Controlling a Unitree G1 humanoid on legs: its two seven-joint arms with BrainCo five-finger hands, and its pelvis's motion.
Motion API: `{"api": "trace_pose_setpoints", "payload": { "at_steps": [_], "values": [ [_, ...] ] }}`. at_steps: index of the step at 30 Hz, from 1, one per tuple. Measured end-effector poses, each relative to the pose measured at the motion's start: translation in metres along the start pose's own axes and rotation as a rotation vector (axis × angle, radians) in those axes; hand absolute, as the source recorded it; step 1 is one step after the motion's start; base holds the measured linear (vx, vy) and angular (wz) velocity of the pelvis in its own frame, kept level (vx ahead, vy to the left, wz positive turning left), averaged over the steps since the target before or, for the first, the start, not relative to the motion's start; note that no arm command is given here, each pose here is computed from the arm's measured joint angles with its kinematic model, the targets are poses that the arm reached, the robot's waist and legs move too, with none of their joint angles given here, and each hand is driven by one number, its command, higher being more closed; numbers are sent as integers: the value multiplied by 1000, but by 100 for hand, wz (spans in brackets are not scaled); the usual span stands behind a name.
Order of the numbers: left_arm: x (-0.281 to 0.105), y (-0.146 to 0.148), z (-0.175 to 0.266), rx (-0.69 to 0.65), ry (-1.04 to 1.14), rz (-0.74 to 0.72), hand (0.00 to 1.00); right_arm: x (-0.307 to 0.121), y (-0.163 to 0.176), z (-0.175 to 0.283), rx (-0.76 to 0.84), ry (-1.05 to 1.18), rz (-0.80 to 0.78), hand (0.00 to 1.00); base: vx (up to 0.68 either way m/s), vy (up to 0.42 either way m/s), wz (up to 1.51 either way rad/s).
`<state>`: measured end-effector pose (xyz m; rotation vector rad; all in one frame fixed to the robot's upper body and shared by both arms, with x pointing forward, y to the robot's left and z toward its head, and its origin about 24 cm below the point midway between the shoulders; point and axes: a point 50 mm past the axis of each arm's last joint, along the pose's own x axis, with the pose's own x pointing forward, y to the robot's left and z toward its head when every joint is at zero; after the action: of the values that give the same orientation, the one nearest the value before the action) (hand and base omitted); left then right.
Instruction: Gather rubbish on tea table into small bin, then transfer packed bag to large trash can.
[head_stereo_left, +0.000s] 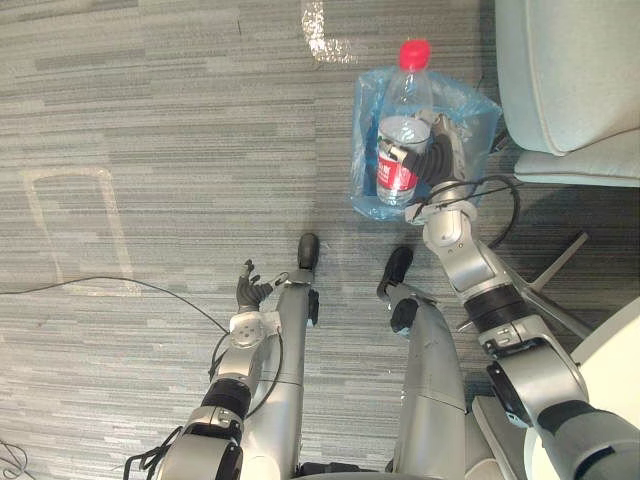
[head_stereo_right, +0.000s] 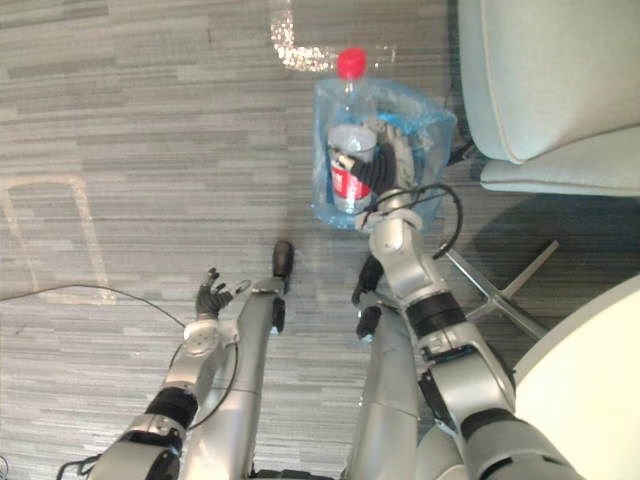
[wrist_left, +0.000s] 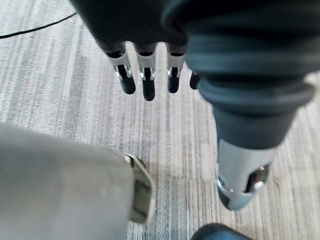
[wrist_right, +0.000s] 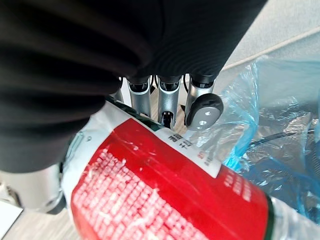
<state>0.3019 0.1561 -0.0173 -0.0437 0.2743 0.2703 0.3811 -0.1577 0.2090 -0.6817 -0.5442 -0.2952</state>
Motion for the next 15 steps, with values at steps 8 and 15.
{"api": "trace_pose_setpoints", "payload": {
  "at_steps": [8, 15],
  "values": [
    [1, -4, 13, -20, -64, -20, 0, 3, -3, -20, -32, 98, -7, 0, -25, -3, 3],
    [2, -4, 15, -11, -77, -28, 0, 4, -8, -29, -3, 152, -46, 0, -33, 4, -1]
  ]
}}
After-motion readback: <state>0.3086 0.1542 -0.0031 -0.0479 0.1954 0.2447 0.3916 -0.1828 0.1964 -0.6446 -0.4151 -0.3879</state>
